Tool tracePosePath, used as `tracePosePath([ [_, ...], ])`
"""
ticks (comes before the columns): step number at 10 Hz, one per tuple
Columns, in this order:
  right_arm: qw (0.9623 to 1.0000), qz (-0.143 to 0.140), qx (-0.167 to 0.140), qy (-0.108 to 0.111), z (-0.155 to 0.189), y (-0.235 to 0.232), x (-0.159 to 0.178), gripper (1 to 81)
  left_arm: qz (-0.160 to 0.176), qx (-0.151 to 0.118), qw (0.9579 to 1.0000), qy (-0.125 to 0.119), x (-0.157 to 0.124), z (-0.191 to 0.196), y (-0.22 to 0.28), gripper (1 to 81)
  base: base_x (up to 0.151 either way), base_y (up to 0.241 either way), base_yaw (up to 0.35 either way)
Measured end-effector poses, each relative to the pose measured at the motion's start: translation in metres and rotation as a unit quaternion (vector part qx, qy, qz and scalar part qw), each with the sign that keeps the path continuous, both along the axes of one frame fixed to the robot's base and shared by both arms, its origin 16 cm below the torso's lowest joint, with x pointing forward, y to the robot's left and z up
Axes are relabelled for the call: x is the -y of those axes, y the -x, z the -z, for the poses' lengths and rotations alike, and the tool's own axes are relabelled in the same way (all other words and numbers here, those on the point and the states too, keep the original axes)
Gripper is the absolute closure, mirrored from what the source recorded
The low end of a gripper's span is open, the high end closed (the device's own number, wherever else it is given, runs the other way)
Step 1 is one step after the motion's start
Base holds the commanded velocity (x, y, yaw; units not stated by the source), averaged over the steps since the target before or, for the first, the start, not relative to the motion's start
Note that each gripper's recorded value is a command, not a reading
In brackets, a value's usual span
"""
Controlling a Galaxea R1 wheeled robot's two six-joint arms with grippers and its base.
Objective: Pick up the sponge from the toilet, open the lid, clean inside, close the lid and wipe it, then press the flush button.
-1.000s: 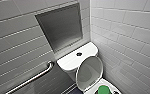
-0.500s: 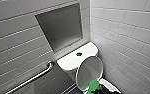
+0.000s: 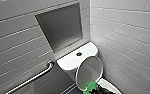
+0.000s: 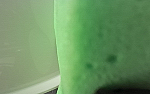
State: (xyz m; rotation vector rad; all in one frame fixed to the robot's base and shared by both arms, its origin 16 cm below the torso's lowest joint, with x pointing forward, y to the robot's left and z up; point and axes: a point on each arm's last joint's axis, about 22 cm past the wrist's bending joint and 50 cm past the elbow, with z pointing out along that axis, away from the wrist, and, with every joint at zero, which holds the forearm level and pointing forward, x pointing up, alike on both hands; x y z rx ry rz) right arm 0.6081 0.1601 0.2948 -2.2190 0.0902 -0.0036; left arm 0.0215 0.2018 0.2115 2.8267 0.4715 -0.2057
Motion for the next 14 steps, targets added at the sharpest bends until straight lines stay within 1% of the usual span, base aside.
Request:
tracePosePath([
  [1,0.9999,0.013,-0.006,0.001,0.005,0.000,-0.002,81.1,0.000,0.000,1.0000,0.000,0.000,0.000,0.000,1.0,0.000,0.000,0.000],
  [3,0.9996,0.026,-0.007,-0.006,0.008,0.004,-0.002,81.1,0.000,0.000,1.0000,0.000,0.000,0.000,0.000,1.0,0.000,0.000,0.000],
  [5,0.9996,0.020,-0.009,-0.018,0.002,0.012,-0.003,81.1,0.000,0.000,1.0000,0.000,0.000,0.000,0.000,1.0,0.000,0.000,0.000],
  [6,0.9995,0.011,-0.012,-0.026,-0.003,0.020,-0.002,81.1,0.000,0.000,1.0000,-0.001,-0.001,0.000,0.000,1.0,0.000,0.000,0.000],
  [7,0.9992,-0.005,-0.021,-0.033,-0.009,0.038,0.000,81.1,0.000,0.000,1.0000,-0.001,-0.001,0.000,0.000,1.0,0.000,0.000,0.000],
  [8,0.9984,-0.023,-0.035,-0.038,-0.010,0.066,0.006,81.1,0.000,0.000,1.0000,-0.001,0.000,0.000,0.000,1.0,0.000,0.000,0.000],
  [9,0.9977,-0.035,-0.046,-0.037,-0.009,0.086,0.021,81.1,0.000,0.001,1.0000,0.001,0.003,0.001,-0.001,1.0,0.000,0.000,0.000],
  [10,0.9975,-0.039,-0.048,-0.034,-0.008,0.091,0.039,81.1,0.000,0.001,1.0000,0.002,0.004,0.001,-0.002,1.0,0.000,0.000,0.000],
  [12,0.9975,-0.033,-0.053,-0.031,-0.001,0.102,0.065,81.1,0.000,0.001,1.0000,0.002,0.004,0.001,-0.002,1.0,0.000,0.000,0.000],
  [13,0.9976,-0.028,-0.053,-0.034,0.001,0.105,0.071,81.1,0.000,0.001,1.0000,0.001,0.004,0.001,-0.002,1.0,0.000,0.000,0.000],
  [14,0.9977,-0.028,-0.053,-0.031,0.001,0.105,0.077,81.1,0.000,0.001,1.0000,0.002,0.004,0.001,-0.002,1.0,0.000,0.000,0.000],
])
